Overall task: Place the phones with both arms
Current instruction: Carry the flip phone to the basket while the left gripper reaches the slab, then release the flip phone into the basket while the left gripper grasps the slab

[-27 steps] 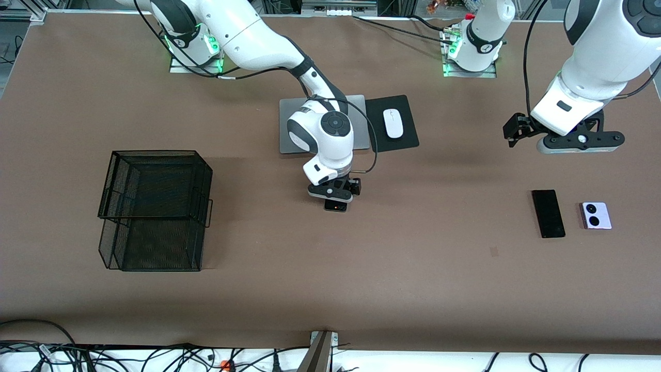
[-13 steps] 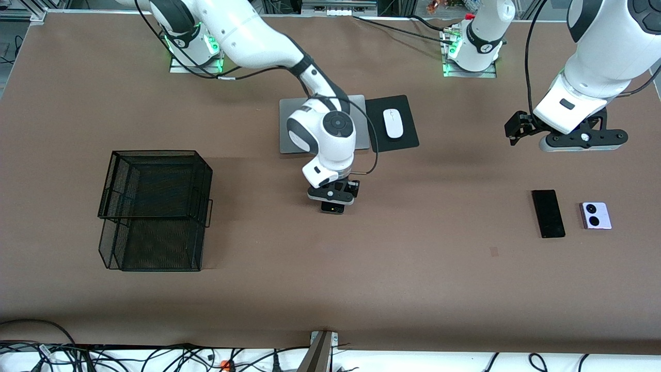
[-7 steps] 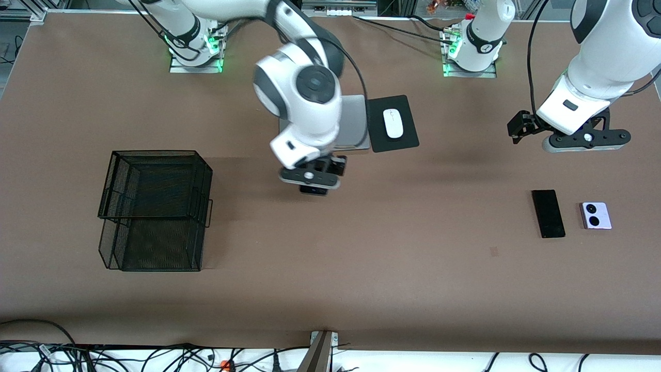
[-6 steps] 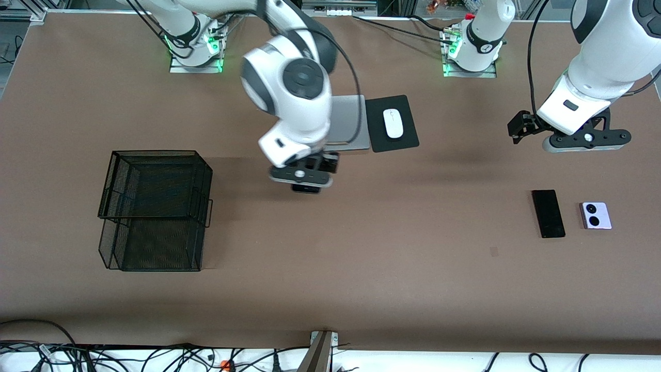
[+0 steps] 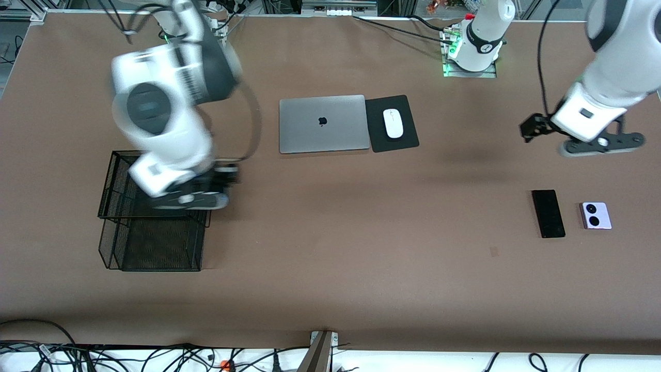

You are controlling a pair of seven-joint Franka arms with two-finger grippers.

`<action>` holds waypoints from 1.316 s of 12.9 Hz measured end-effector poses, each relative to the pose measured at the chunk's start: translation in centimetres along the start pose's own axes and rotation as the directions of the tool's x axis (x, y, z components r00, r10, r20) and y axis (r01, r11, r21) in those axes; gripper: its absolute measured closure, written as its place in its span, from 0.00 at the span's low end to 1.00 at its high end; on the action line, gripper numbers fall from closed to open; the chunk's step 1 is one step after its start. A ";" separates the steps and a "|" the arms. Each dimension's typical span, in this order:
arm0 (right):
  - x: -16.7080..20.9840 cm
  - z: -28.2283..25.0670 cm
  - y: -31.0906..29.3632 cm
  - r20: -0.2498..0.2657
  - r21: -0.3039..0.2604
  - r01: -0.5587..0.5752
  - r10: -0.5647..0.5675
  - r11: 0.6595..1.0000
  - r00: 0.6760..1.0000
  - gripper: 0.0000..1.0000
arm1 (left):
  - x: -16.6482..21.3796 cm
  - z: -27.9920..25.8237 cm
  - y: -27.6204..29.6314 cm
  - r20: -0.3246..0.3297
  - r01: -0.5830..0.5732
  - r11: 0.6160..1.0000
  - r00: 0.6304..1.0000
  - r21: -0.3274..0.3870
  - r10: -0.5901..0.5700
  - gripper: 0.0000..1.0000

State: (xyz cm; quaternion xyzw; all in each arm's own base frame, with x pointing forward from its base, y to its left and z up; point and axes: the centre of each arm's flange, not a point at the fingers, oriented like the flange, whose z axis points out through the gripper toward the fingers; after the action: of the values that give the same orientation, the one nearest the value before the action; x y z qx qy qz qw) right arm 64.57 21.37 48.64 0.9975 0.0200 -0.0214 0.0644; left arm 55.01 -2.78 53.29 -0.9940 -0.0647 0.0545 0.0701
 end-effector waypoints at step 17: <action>-5.4 20.3 23.0 0.028 0.130 0.045 -0.049 0.990 0.998 0.19 | 13.7 36.5 -15.7 -0.116 -0.113 0.987 0.988 -0.115 0.099 0.00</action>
State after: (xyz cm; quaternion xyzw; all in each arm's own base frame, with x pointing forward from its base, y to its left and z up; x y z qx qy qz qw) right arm 59.32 -4.28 31.69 0.9984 0.0409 -0.0399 -0.0007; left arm 62.32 19.33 18.27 -0.9999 -0.0108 -0.0008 0.0103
